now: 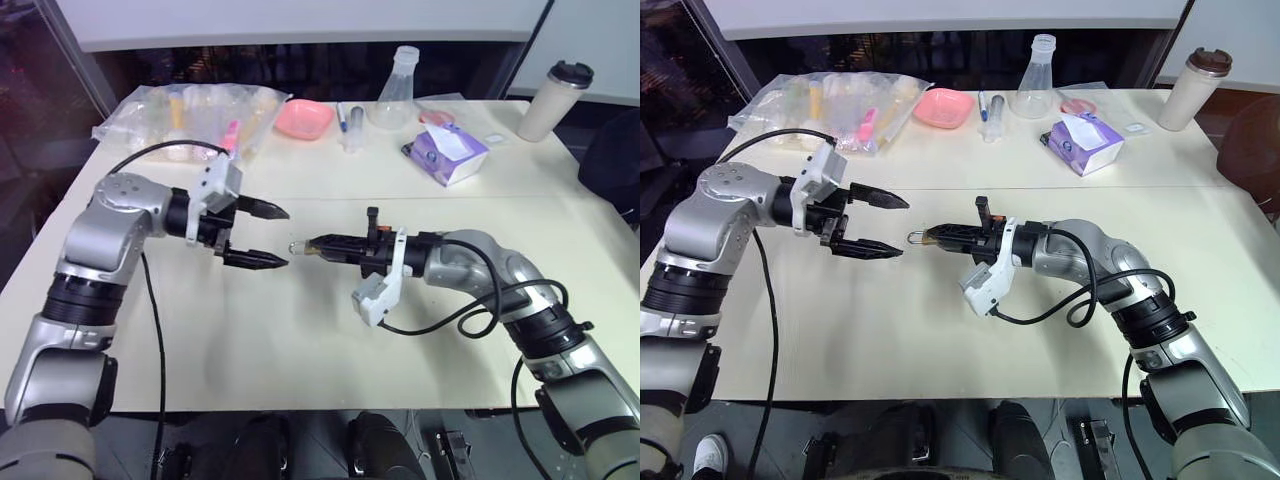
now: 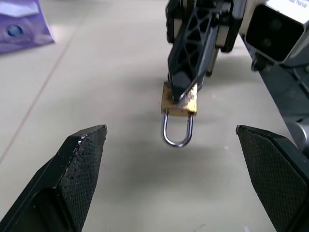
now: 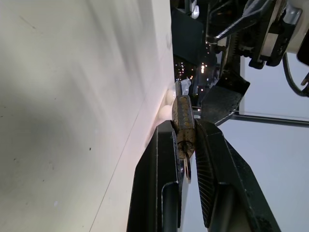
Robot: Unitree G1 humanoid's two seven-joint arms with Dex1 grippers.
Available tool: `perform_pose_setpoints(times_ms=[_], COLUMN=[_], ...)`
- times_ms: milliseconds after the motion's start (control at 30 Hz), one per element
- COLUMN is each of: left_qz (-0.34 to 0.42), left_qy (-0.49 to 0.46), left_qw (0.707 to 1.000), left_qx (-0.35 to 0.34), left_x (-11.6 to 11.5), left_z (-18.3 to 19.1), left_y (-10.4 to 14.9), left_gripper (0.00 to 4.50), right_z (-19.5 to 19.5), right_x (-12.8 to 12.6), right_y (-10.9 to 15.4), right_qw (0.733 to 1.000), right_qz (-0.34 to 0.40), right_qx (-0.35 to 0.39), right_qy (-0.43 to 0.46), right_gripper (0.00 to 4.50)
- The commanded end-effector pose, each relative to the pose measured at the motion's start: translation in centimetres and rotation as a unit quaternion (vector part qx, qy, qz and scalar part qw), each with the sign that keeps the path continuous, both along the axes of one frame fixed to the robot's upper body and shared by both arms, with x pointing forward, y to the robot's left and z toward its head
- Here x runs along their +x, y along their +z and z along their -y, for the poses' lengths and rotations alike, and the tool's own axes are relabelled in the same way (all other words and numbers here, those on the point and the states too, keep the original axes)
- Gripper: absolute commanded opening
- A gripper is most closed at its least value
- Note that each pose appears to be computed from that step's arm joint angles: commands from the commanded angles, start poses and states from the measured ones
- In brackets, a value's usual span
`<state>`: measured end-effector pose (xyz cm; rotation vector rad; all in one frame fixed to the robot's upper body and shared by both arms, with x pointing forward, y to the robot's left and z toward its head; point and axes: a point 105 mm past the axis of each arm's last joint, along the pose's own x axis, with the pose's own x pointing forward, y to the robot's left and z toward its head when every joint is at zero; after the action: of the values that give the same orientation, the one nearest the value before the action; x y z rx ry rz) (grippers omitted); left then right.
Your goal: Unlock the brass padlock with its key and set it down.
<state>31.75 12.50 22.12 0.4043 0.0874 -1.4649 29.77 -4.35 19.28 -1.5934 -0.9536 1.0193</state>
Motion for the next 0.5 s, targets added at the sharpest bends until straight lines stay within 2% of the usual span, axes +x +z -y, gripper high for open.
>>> perform_pose_setpoints(times_ms=[33, 67, 100, 200, 400, 500], left_qz=[0.02, 0.018, 0.015, 0.006, -0.004, -0.008], left_qy=[0.004, 0.008, 0.011, 0.013, 0.0, -0.01], left_qw=[0.999, 0.999, 0.999, 0.998, 0.998, 0.999], left_qx=[-0.037, -0.046, -0.05, -0.053, -0.055, -0.053], left_x=[-0.2, -0.2, -0.1, -0.2, -0.9, -1.3], left_z=[0.2, 0.2, 0.2, 0.5, 1.4, 1.9], left_y=[1.9, 2.1, 2.1, 1.8, 0.9, 0.3], left_gripper=[4.48, 4.08, 3.94, 2.86, 0.08, 0.08], right_z=[-0.1, -0.1, -0.1, -0.1, -0.2, -0.3], right_x=[-0.7, -0.7, -0.8, -0.6, -0.7, -0.7], right_y=[1.3, 1.2, 1.2, 1.3, 1.2, 1.2], right_qw=[1.0, 1.0, 1.0, 1.0, 1.0, 1.0], right_qz=[0.014, 0.013, 0.013, 0.011, 0.01, 0.009], right_qx=[0.021, 0.021, 0.021, 0.021, 0.02, 0.02], right_qy=[0.014, 0.014, 0.014, 0.014, 0.014, 0.014], right_gripper=[0.0, 0.0, 0.0, 0.0, 0.0, 0.0])
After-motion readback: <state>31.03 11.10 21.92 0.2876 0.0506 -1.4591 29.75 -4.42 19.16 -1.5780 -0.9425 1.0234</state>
